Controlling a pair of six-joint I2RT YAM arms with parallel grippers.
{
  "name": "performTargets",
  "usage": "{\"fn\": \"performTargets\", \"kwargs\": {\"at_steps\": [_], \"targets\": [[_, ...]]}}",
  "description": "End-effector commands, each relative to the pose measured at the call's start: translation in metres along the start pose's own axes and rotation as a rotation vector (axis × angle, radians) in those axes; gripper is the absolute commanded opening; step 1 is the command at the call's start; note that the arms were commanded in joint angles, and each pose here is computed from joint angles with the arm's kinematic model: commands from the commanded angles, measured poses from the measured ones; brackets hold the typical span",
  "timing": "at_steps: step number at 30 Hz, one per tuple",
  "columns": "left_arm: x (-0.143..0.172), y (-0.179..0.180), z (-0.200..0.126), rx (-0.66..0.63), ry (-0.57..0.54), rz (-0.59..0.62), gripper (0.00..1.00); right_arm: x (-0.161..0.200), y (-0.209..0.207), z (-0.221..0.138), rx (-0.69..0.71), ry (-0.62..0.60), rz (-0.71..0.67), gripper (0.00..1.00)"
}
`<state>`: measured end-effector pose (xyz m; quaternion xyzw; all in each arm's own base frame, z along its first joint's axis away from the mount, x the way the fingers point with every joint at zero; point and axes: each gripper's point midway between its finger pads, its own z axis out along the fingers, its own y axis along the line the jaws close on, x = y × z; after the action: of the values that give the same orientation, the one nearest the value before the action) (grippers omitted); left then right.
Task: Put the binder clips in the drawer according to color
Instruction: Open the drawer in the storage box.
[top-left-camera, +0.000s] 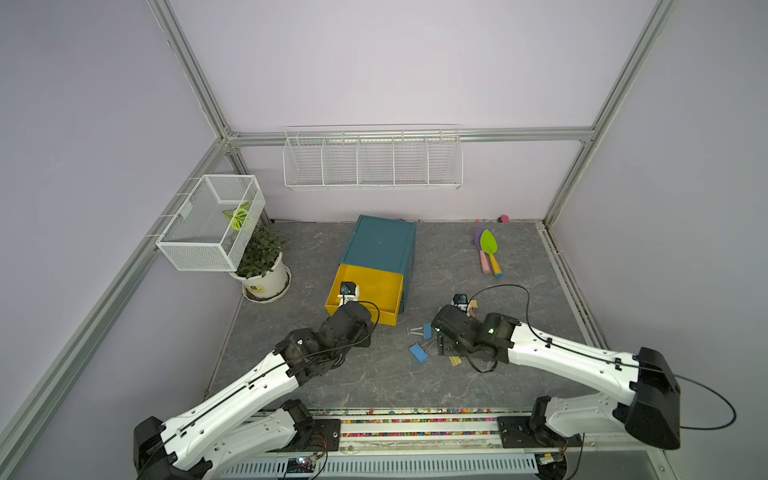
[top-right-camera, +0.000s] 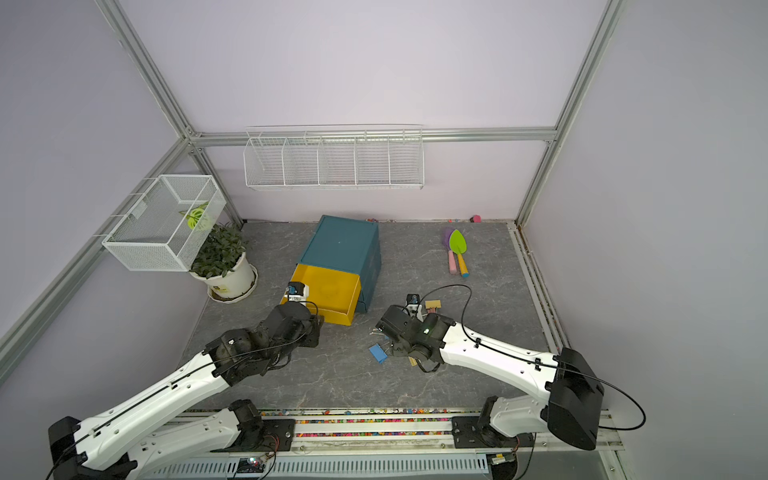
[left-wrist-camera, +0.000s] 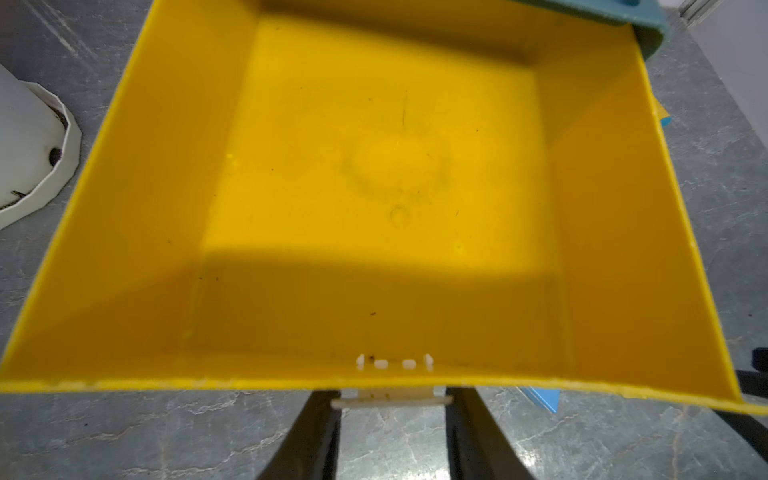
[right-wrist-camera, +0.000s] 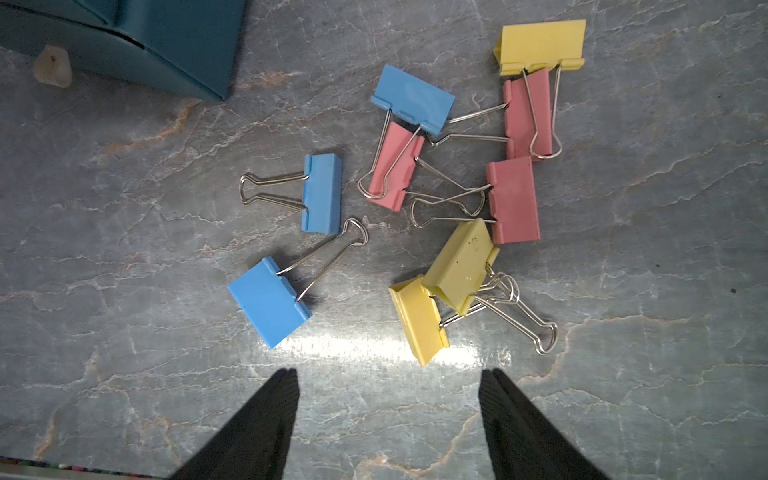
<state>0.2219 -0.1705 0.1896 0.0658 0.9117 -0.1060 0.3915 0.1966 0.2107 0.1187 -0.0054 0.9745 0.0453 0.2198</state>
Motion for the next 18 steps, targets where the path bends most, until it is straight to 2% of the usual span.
{"fn": "performTargets", "kwargs": {"at_steps": [1, 9, 15, 18], "targets": [[-0.008, 0.014, -0.001, -0.081, -0.029, 0.006, 0.27, 0.003, -0.004, -0.001, 0.015, 0.003, 0.011, 0.75], [-0.017, 0.013, -0.004, -0.09, -0.049, 0.012, 0.31, 0.003, -0.003, 0.0, 0.024, 0.014, 0.016, 0.76], [-0.017, 0.014, -0.006, -0.087, -0.05, 0.001, 0.52, 0.008, -0.003, 0.0, 0.035, 0.045, 0.046, 0.8], [-0.015, 0.014, -0.007, -0.083, -0.051, -0.009, 0.57, 0.013, -0.003, 0.004, 0.04, 0.072, 0.08, 0.81]]}}
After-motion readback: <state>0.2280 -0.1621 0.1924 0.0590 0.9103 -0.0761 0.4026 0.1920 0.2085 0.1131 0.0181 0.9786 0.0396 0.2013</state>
